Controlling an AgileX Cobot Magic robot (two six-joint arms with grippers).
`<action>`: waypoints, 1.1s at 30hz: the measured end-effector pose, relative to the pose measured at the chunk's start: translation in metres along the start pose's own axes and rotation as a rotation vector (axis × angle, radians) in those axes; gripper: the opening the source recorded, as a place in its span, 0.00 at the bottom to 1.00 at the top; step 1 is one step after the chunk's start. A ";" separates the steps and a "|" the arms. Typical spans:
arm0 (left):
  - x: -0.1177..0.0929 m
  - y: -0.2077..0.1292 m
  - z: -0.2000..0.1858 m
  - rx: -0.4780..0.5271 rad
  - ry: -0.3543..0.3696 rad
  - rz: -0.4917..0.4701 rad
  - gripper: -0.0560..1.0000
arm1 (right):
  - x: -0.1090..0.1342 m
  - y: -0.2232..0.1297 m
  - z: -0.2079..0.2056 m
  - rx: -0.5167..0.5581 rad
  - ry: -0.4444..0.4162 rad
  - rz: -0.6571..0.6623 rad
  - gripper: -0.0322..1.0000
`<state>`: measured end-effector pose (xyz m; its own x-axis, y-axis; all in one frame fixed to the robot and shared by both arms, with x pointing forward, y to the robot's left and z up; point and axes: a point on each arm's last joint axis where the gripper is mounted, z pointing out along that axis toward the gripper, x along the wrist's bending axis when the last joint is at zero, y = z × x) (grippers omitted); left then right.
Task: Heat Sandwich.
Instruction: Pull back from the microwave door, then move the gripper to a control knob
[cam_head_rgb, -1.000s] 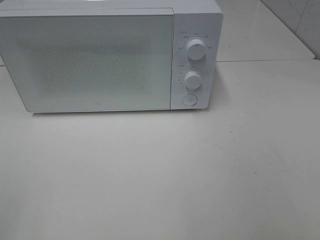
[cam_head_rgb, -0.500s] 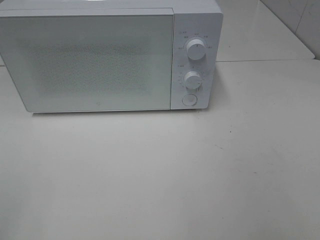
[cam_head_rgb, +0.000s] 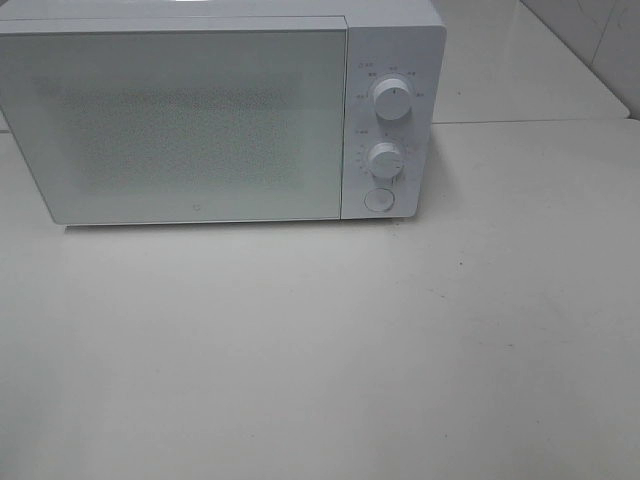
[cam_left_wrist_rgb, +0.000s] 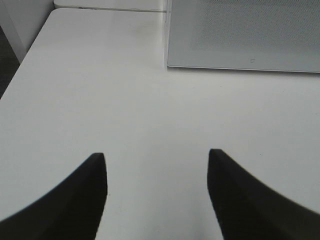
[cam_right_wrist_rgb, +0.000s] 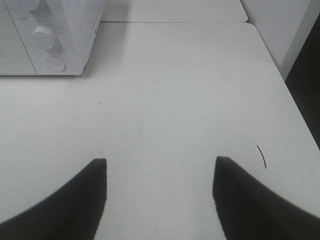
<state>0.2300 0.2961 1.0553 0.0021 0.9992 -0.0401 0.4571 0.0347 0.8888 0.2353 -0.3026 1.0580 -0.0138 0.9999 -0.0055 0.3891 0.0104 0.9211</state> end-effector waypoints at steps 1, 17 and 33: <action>0.000 0.000 0.000 0.000 0.000 0.000 0.59 | 0.000 0.000 0.000 0.000 0.000 0.000 0.62; 0.000 0.000 0.000 0.000 0.000 0.000 0.59 | 0.000 0.000 0.000 0.000 0.000 0.000 0.62; 0.000 0.000 0.000 0.000 0.000 0.000 0.59 | 0.000 0.001 0.000 -0.005 0.000 0.000 0.62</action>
<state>0.2300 0.2961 1.0553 0.0021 0.9992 -0.0401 0.4571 0.0347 0.8888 0.2353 -0.3026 1.0586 -0.0139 0.9999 -0.0054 0.3845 0.0103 0.9231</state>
